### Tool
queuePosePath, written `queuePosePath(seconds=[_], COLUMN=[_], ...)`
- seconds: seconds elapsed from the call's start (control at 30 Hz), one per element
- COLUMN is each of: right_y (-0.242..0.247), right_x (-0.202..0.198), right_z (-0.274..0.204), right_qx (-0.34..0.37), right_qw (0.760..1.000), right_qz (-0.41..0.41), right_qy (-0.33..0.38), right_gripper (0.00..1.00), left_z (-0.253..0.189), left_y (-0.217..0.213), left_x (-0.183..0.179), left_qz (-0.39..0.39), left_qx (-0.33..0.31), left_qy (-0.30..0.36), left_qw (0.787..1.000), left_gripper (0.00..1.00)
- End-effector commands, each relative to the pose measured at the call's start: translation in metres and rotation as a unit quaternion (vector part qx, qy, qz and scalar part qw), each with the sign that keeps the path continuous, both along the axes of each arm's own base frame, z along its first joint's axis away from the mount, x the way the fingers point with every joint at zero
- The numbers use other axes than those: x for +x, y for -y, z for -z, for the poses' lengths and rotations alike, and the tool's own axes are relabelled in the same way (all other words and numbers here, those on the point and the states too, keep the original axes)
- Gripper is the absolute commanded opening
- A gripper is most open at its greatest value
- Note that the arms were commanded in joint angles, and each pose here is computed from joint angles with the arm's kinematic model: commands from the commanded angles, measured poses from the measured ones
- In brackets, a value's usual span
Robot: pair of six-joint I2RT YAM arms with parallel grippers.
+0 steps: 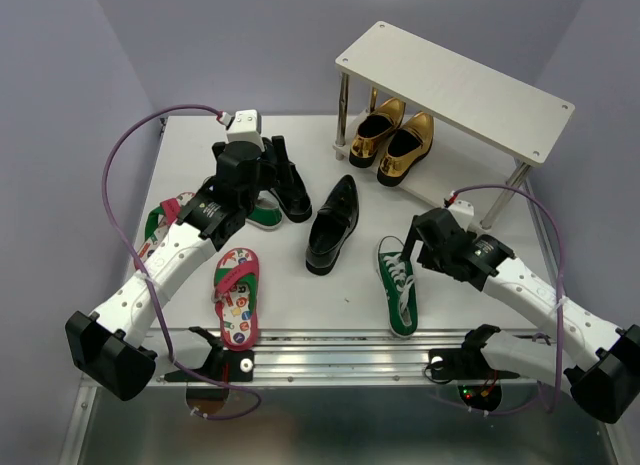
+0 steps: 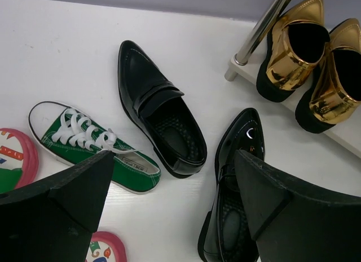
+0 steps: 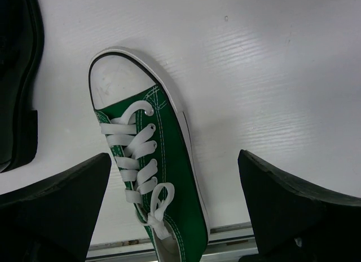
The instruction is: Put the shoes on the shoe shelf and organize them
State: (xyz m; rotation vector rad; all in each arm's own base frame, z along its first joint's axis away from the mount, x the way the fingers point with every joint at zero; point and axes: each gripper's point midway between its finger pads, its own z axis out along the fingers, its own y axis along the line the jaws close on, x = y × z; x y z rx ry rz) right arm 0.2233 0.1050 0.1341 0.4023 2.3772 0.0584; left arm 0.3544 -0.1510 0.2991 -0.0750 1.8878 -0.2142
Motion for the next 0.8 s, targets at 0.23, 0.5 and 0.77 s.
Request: queuePosePath(seconds=[0.23,0.5,0.77], right_y=[-0.019,-0.054,-0.072], right_x=[0.004,-0.014,-0.038], right_z=[-0.014,0.003,0.044], right_qx=[0.043,0.051,0.037], right_qw=[0.998,0.995,0.994], right_qz=[-0.029,-0.084,-0.077], right_qy=[0.022,-0.019,-0.073], right_gripper=[1.0,0.99,0.91], left_z=[-0.01,-0.001,0.001], left_y=[-0.008,-0.003,-0.004], left_x=[0.004,0.005,0.005], left_qz=[-0.024,-0.021,-0.027], left_qx=[-0.008,-0.016,-0.017], left_qy=[0.018,0.0,-0.003], left_qw=[1.0,1.0,0.999], left_gripper=[0.99,0.99,0.99])
